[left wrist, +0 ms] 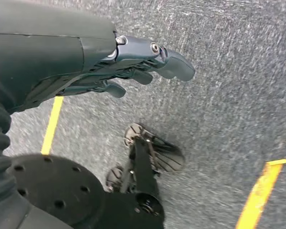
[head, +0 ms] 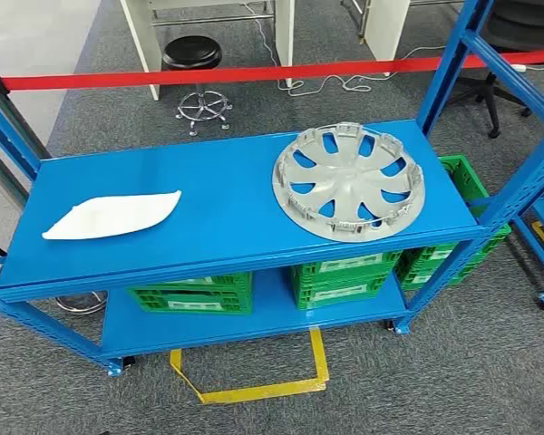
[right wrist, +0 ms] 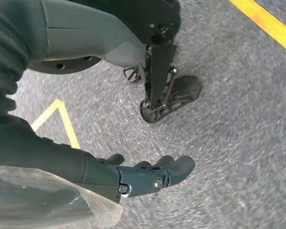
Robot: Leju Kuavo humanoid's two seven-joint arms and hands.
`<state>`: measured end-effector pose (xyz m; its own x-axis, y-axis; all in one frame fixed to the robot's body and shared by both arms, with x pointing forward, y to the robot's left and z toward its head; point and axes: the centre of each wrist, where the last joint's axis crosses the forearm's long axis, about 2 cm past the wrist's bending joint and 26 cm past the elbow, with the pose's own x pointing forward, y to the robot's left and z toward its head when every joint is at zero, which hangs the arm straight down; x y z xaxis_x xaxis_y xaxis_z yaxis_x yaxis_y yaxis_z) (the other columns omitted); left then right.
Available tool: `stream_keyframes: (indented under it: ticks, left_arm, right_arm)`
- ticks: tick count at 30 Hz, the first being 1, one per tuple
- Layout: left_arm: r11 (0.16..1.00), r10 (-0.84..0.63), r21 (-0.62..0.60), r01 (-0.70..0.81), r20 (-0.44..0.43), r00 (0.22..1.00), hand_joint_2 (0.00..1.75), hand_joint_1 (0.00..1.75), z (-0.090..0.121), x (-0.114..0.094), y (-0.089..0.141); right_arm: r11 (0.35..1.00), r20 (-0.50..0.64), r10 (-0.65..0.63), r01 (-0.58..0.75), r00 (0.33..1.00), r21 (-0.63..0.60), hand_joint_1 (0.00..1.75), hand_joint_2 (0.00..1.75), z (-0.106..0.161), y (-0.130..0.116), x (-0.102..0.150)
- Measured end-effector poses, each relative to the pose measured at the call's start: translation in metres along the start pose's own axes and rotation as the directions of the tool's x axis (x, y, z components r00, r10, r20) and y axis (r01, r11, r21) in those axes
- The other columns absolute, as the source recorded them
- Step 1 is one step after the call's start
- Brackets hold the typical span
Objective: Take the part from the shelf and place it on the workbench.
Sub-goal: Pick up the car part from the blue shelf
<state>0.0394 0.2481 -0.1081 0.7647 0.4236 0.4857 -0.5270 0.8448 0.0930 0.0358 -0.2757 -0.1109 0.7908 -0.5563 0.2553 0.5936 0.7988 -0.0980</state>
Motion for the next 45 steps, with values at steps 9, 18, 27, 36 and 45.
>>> stream_keyframes:
  ticks: [9,18,27,36,45]
  left_arm:
    - [0.997,0.041,0.058,-0.044,0.039,0.998,0.0,0.0,0.005,-0.001,-0.017]
    - [0.98,0.062,0.19,-0.06,-0.006,0.998,0.0,0.0,0.006,-0.003,-0.016]
    - [0.947,-0.054,0.314,0.066,-0.045,0.998,0.0,0.0,0.005,0.001,-0.012]
    - [0.992,-0.107,0.071,0.102,0.077,0.991,0.0,0.0,-0.002,0.012,-0.014]
    - [0.996,-0.056,-0.071,0.062,0.095,0.994,0.0,0.0,-0.002,0.009,-0.014]
  right_arm:
    - [0.982,-0.06,-0.146,0.137,0.987,-0.129,0.0,1.31,0.0,0.001,0.001]
    - [0.944,0.114,-0.197,0.22,0.974,-0.246,0.0,1.75,0.001,0.004,0.003]
    - [0.813,0.569,-0.481,0.582,0.667,0.005,0.0,0.0,-0.005,-0.004,0.044]
    - [0.717,0.79,-0.516,0.671,0.33,0.188,0.0,0.0,0.02,-0.034,0.11]
    - [0.817,0.973,-0.184,0.528,-0.143,0.232,0.0,0.0,0.134,-0.048,0.174]
